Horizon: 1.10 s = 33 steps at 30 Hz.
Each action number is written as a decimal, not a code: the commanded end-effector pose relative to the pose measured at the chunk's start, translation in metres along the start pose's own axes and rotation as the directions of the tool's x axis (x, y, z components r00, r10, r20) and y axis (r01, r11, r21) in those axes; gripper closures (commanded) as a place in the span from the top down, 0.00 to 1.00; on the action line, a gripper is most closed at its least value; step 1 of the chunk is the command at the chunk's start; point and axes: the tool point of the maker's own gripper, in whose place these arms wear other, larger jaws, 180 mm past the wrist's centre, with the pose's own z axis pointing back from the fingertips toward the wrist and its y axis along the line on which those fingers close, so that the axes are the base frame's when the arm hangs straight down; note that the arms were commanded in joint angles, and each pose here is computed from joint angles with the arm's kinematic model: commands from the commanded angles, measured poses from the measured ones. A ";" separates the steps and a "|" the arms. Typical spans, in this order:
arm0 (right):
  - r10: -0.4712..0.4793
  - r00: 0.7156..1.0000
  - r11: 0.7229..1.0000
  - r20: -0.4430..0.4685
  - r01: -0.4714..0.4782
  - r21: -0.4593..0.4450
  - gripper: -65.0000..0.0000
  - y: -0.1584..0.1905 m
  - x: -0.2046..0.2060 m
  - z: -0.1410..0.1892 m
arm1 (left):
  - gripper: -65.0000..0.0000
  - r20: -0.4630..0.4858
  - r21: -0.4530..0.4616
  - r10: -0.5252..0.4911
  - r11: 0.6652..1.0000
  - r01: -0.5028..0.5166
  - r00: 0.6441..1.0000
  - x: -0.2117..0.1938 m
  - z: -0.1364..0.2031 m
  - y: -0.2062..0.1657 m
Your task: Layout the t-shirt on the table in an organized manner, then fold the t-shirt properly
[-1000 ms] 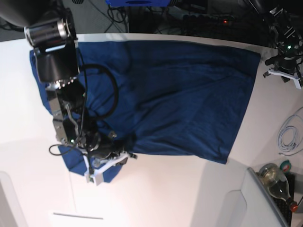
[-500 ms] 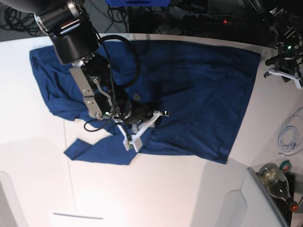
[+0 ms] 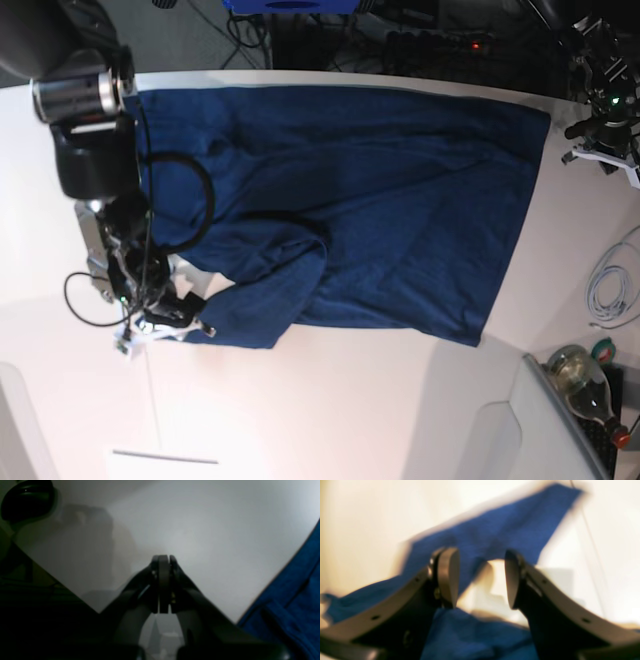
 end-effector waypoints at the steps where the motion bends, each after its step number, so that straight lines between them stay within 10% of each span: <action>1: -0.001 0.999 1.000 0.036 0.000 0.032 0.43 0.018 0.025 -0.001 | 0.00 0.050 0.012 -0.008 1.000 0.008 0.999 0.018 0.000 0.007; 33: 0.012 0.991 0.996 0.131 -0.001 -0.087 0.40 -0.035 0.038 -0.008 | 0.00 0.038 0.013 -0.017 1.000 0.017 0.999 0.015 -0.003 0.010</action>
